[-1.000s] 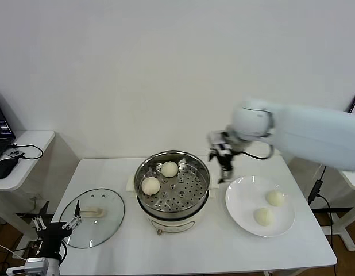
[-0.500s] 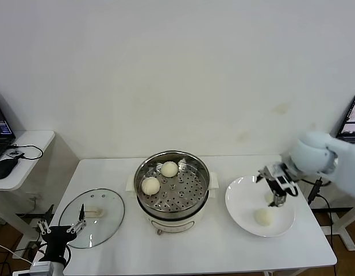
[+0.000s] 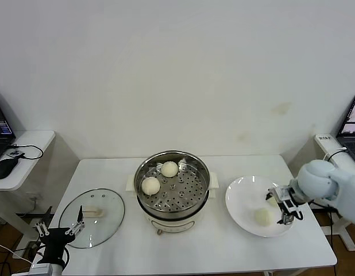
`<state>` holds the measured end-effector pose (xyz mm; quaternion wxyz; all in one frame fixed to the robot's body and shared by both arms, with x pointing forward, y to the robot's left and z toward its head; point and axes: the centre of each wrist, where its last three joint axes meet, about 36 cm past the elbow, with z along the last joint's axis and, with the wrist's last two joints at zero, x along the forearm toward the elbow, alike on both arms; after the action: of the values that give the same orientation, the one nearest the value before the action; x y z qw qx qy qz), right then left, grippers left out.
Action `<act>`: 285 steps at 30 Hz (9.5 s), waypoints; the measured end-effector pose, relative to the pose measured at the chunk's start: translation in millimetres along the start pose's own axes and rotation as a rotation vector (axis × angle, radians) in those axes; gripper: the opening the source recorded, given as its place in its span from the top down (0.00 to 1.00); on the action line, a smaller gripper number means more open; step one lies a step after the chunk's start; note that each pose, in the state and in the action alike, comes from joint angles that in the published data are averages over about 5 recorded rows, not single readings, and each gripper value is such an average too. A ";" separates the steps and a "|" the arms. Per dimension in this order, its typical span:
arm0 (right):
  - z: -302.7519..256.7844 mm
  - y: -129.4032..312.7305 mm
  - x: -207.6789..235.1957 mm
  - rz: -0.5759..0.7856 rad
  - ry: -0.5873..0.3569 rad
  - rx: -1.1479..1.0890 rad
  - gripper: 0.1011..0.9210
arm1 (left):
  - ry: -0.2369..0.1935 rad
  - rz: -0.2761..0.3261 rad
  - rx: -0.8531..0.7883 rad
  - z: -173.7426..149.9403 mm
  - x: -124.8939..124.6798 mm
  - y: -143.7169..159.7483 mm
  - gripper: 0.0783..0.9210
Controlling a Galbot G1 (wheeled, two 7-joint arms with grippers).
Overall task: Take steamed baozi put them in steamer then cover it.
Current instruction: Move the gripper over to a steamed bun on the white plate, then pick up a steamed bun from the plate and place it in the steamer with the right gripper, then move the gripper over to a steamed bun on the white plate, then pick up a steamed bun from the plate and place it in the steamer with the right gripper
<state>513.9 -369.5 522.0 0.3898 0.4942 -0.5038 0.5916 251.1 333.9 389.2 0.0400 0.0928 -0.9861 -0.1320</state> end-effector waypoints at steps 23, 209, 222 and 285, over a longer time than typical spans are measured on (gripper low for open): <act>9.5 -1.5 -62.0 0.009 -0.001 -0.066 0.12 | 0.008 -0.012 -0.005 4.2 -1.7 2.3 0.12; 78.9 -64.7 -84.4 0.072 0.071 -0.221 0.16 | -0.020 -0.016 -0.024 1.4 -13.2 6.6 0.12; 74.8 -67.3 -93.6 0.061 0.073 -0.224 0.33 | -0.018 -0.021 -0.023 2.0 -11.9 7.2 0.12; -235.8 -152.5 53.2 0.112 -0.201 -0.122 0.33 | -0.072 -0.032 -0.010 -11.0 -13.3 1.5 0.12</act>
<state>603.9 -111.2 605.2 0.3328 0.4974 -0.6024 0.5281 265.0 335.1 399.5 0.0030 0.1035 -0.9846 -0.1409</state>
